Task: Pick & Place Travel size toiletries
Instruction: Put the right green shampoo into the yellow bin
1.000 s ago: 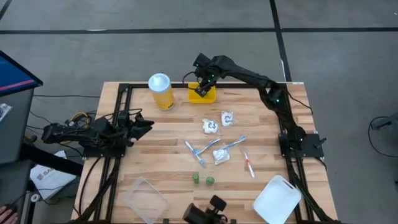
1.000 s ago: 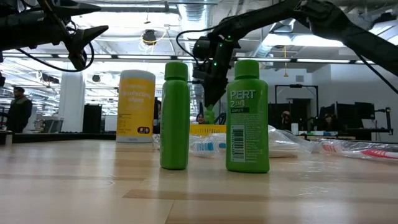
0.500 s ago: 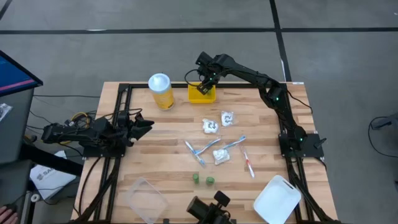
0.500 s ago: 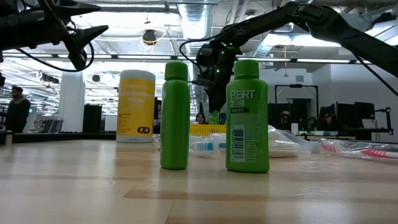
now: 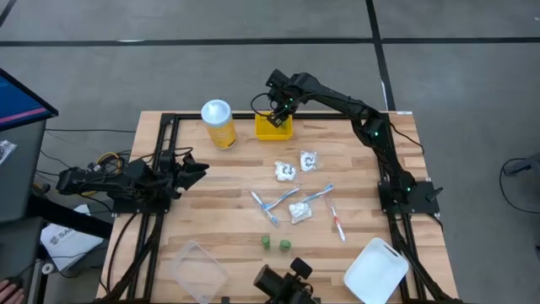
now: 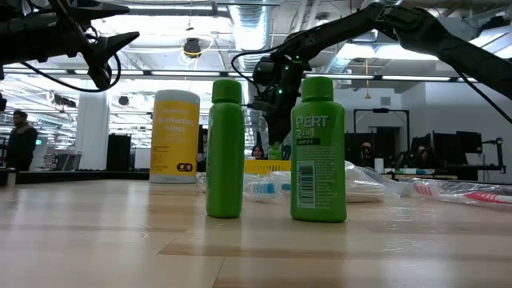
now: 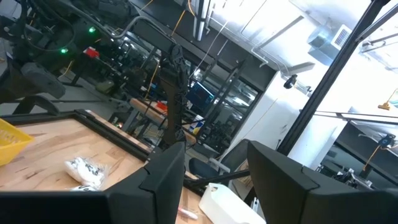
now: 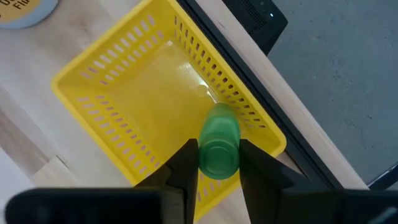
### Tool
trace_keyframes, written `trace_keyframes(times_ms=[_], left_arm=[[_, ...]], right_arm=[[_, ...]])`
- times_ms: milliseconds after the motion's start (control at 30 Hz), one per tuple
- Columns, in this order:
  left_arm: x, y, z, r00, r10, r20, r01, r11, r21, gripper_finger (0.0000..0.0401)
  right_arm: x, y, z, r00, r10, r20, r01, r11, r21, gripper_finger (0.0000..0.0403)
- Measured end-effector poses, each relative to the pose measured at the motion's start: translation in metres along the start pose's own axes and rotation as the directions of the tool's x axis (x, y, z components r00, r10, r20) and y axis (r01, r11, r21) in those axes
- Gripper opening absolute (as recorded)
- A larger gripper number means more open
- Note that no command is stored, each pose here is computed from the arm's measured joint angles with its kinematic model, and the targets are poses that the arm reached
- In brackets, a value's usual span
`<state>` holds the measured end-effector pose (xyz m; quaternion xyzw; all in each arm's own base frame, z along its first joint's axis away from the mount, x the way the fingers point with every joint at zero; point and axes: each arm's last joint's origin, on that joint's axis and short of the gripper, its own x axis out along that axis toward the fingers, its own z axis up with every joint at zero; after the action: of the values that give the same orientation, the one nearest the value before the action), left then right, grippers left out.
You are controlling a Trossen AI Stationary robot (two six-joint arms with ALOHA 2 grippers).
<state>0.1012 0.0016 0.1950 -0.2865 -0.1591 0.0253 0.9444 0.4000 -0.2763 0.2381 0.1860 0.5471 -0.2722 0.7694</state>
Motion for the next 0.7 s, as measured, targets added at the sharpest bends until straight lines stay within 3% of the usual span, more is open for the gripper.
trace_keyframes(times_ms=[700], left_arm=[[0.0,0.0,0.001,1.0,-0.004,0.005,0.004,1.0,-0.001,0.0172]], right_arm=[[0.019,0.005,-0.001,0.999,0.015,-0.04,-0.016,1.0,-0.011,0.0102]])
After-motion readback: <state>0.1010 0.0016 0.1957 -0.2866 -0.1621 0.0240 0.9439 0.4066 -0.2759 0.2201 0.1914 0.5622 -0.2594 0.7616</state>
